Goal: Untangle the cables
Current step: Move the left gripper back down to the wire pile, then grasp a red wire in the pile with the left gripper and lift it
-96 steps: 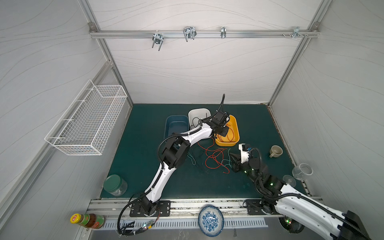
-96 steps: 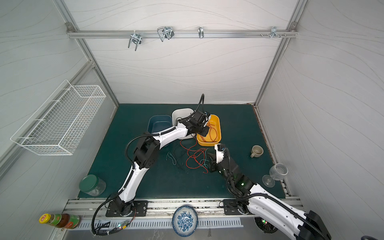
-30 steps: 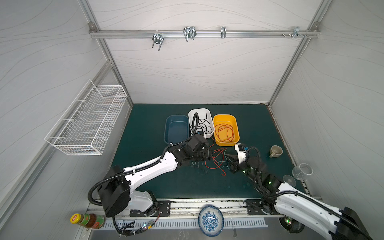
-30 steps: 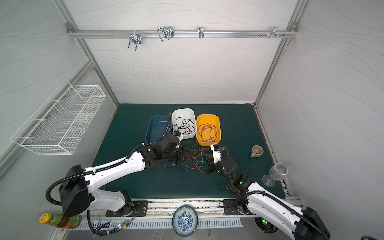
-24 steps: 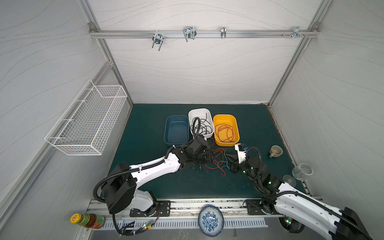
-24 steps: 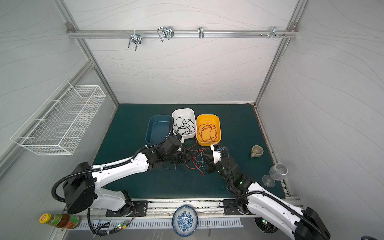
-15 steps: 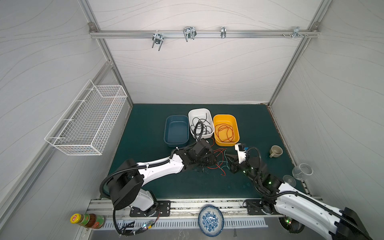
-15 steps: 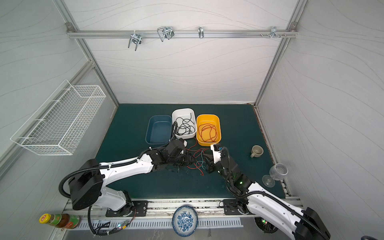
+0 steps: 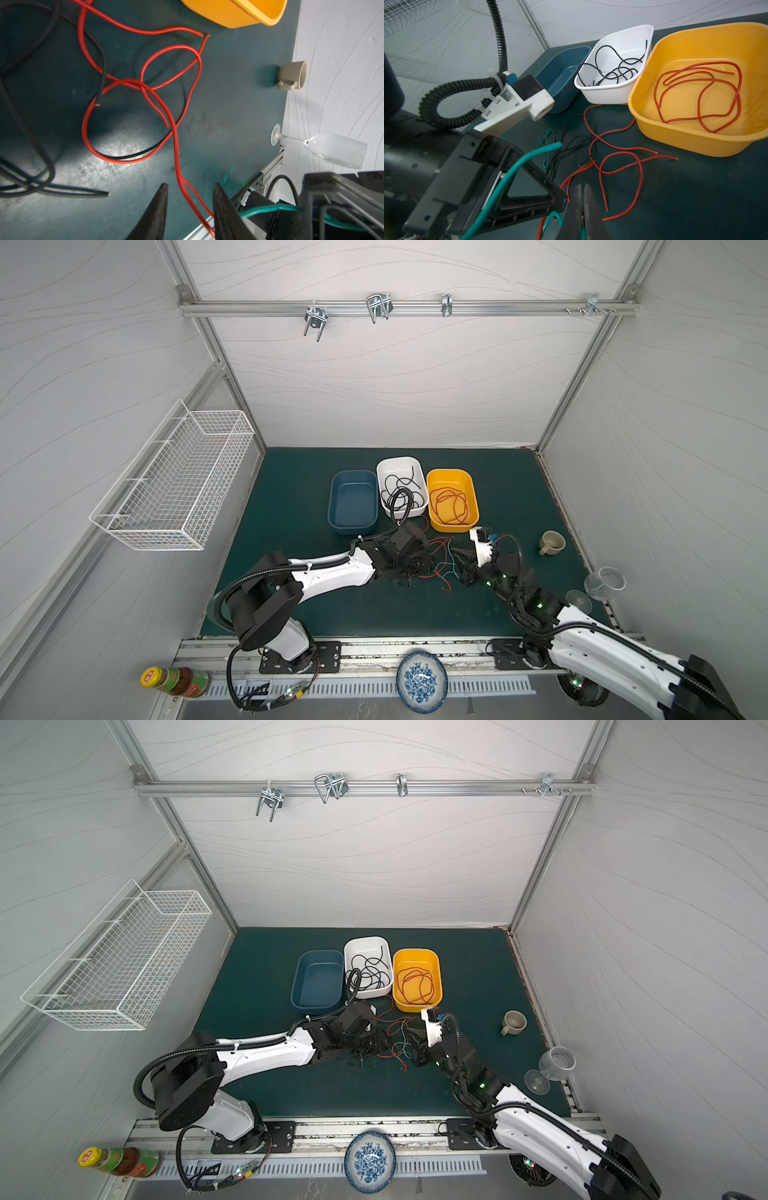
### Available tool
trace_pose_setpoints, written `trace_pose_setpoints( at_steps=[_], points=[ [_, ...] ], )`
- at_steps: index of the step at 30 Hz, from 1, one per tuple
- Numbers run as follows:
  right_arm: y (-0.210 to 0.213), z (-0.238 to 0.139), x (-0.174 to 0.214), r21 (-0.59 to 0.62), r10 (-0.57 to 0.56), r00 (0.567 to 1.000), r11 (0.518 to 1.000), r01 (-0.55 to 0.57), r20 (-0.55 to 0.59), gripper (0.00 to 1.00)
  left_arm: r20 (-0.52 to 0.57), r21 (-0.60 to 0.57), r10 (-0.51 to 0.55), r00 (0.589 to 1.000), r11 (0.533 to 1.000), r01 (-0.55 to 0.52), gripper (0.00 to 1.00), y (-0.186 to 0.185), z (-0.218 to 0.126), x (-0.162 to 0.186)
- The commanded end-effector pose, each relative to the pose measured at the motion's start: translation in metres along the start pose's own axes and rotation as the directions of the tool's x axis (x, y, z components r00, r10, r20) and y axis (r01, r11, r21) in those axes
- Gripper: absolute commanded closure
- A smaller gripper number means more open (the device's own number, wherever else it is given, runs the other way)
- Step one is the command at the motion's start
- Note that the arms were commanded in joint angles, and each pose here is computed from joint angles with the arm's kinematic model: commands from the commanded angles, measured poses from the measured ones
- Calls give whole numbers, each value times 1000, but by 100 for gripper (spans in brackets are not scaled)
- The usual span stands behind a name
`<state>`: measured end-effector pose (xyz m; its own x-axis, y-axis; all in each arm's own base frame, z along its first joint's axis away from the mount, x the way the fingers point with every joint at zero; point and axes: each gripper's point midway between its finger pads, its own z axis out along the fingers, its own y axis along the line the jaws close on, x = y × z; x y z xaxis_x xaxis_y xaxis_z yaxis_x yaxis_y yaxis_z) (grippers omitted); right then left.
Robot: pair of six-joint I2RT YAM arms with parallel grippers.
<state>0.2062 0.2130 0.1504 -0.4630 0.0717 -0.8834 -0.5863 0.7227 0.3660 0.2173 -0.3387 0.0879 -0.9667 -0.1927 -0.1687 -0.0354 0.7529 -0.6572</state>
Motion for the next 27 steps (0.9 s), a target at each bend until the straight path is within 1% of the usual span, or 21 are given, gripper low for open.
trace_pose_setpoints(
  at_steps=[1,8,15,17,18,24,27],
  points=[
    [3,-1,-8,-14,-12,999,1000,13,33,100,7,30,-15,1000,999,15,66,-8,6,-2],
    [3,-1,-8,-14,-12,999,1000,13,33,100,9,23,-26,1000,999,25,78,-5,10,-3],
    [0,-2,-9,3,-11,999,1000,11,32,100,52,10,5,999,1000,-5,93,-7,-7,-12],
    [-2,-3,-8,17,-8,999,1000,8,33,100,75,4,17,997,1000,-17,99,-7,-18,-18],
    [-3,-4,-9,23,-9,999,1000,8,35,100,89,-1,21,996,1000,-21,100,-6,-25,-22],
    [-10,-5,-9,62,-3,999,998,1,35,100,165,-10,50,985,999,-49,100,0,-74,-39],
    [-12,-4,-8,70,-1,999,998,-1,32,100,198,-25,82,977,997,-79,100,5,-102,-43]
  ],
)
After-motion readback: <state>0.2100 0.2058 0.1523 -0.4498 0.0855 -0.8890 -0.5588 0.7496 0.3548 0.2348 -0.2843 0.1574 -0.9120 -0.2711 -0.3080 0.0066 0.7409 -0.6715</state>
